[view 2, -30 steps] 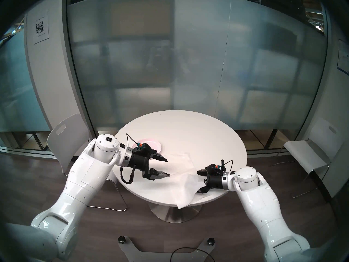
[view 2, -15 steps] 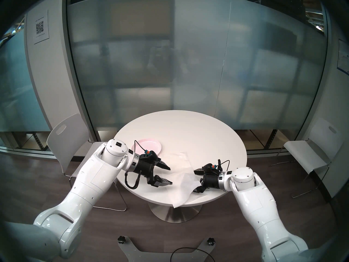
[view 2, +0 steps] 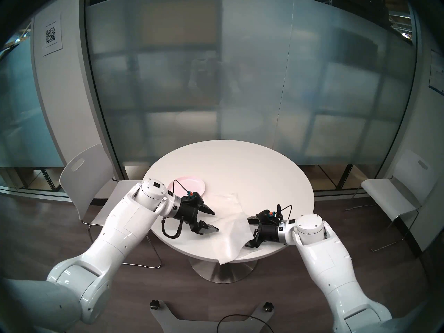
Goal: Fold the napkin in half twice and place it beside the plate
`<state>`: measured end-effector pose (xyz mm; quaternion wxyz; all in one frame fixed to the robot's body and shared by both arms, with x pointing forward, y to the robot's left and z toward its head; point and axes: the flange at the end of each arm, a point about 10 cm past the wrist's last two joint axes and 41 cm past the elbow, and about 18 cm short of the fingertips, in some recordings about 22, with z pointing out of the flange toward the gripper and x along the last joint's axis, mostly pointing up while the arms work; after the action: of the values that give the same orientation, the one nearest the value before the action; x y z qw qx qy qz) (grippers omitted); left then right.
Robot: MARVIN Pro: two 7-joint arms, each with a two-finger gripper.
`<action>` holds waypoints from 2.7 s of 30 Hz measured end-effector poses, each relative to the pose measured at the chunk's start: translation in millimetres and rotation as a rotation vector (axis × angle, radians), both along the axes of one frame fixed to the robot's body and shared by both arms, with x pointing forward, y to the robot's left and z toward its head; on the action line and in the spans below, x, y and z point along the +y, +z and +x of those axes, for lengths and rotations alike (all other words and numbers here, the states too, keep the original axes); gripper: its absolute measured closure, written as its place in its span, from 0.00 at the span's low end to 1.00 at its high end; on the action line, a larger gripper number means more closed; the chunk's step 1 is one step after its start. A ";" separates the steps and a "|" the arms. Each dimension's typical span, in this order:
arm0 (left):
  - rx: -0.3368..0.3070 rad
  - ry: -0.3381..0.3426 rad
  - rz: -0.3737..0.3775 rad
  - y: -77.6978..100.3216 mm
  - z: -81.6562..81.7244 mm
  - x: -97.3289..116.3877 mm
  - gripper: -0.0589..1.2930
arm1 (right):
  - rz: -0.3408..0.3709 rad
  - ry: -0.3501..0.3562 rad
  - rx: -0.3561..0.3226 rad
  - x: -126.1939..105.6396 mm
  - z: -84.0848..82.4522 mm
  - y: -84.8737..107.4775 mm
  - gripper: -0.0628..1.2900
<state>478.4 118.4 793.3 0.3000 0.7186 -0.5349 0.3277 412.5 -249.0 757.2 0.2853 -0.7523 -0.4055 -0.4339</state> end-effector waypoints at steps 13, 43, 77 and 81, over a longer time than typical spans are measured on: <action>-0.045 0.021 0.040 -7.4 8.2 -1.5 0.06 | -0.001 0.008 0.000 -2.1 -0.6 1.7 0.05; -0.066 -0.030 0.145 -10.4 8.6 -5.8 0.06 | 0.000 0.010 -0.006 -7.2 0.5 4.0 0.05; -0.055 -0.172 0.202 7.0 29.0 5.3 0.06 | -0.053 -0.015 0.049 -58.0 -33.7 8.3 0.05; -0.072 -0.186 0.169 19.7 27.7 6.4 0.06 | -0.053 -0.013 0.047 -59.3 -33.7 9.3 0.05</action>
<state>506.1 124.8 813.0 0.2481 0.6764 -0.6354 0.2778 378.8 -308.3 766.5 0.2720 -0.7721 -0.4052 -0.4070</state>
